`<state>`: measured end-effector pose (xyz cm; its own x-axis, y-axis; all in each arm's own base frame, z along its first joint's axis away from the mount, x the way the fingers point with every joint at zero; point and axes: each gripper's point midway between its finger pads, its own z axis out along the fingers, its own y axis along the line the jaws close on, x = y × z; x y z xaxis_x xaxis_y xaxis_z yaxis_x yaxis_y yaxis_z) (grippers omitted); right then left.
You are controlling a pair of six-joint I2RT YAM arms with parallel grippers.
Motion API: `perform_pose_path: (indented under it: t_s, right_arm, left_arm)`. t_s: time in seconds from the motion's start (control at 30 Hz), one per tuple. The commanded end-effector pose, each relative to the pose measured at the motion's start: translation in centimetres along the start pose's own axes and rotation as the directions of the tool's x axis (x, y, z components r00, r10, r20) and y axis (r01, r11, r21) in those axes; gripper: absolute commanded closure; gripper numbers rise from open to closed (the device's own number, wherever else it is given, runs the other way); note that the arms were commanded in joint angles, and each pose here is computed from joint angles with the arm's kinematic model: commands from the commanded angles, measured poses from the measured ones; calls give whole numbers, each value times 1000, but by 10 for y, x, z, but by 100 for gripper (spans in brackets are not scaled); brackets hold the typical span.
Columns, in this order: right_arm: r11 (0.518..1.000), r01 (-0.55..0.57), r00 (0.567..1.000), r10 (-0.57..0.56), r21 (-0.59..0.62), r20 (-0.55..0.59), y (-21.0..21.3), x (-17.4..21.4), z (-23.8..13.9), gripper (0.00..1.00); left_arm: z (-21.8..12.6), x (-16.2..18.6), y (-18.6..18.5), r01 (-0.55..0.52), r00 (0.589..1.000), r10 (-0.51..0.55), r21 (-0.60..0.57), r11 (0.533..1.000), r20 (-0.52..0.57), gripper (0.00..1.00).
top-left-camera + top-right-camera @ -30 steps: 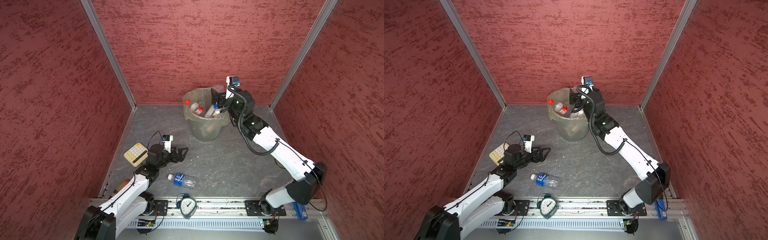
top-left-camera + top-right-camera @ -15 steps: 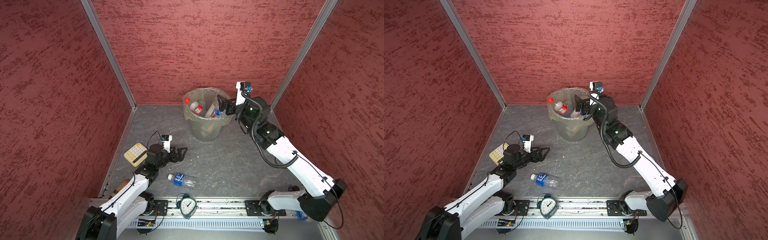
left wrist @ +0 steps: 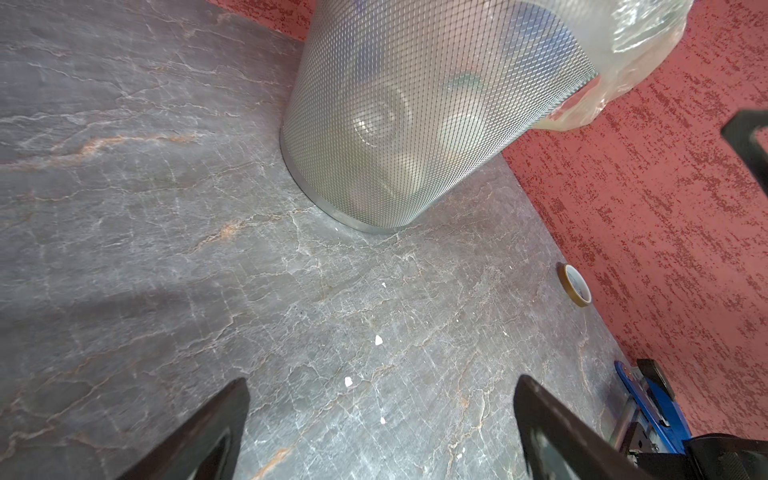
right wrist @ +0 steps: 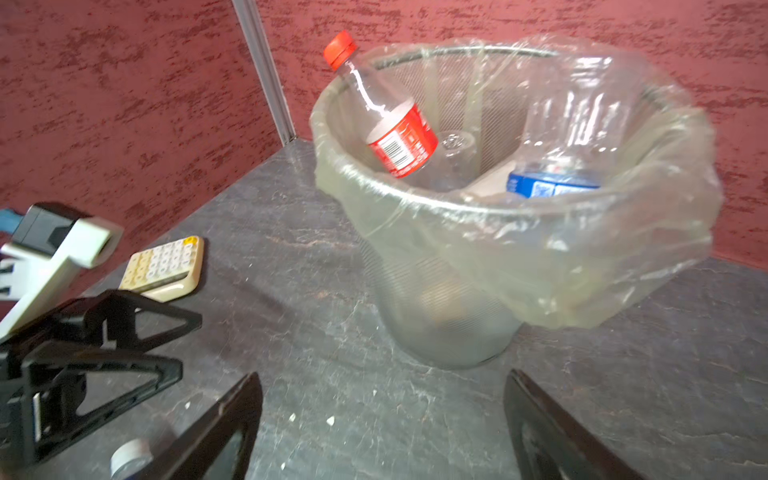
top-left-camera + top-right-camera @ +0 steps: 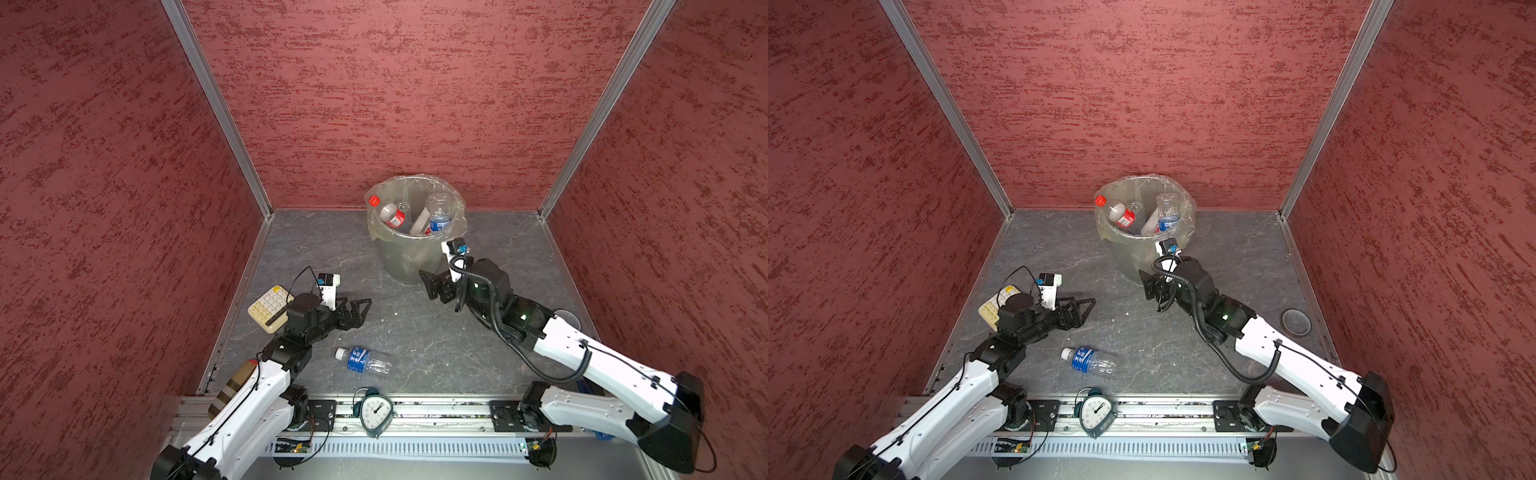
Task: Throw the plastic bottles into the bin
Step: 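Reach the right gripper down to the capped blue-label bottle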
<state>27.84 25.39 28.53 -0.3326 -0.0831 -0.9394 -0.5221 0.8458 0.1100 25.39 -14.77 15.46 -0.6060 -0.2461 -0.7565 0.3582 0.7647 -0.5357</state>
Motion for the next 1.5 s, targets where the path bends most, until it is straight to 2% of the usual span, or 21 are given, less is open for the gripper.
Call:
perform_pose_path:
  t_s: [0.0, 0.13, 0.33, 0.63, 0.83, 0.93, 1.3, 1.47]
  right_arm:
    - [1000, -4, 1000, 4, -7, -4, 9, 8, -8, 12]
    - [992, 34, 997, -42, -119, -71, 39, 38, -6, 13]
    - [957, 137, 970, -182, -254, -162, 87, 80, -1, 14]
    - [893, 162, 929, -281, -419, -240, 145, 124, 7, 14]
    - [868, 181, 887, -347, -463, -304, 169, 152, 17, 9]
    - [853, 203, 850, -397, -480, -346, 180, 170, 23, 8]
    - [803, 232, 733, -515, -549, -444, 202, 213, 34, 8]
    - [798, 231, 701, -533, -557, -473, 205, 227, 37, 8]
  left_arm:
    - [-4, 16, 6, 16, 999, -16, -18, 1000, -35, 1]
    - [-8, 14, 7, 17, 1000, -18, -20, 1000, -12, 1]
    - [-6, 15, 4, 14, 1000, -15, -6, 1000, -22, 1]
    - [-6, 13, 6, 30, 999, -30, -5, 1000, -20, 1]
    - [-7, 8, 16, 75, 997, -75, -12, 997, 0, 1]
    - [-8, 8, 21, 102, 995, -102, -17, 995, 1, 1]
    - [-10, 5, 32, 151, 988, -150, -37, 988, 20, 1]
    - [-10, 4, 33, 157, 987, -156, -33, 987, 23, 1]
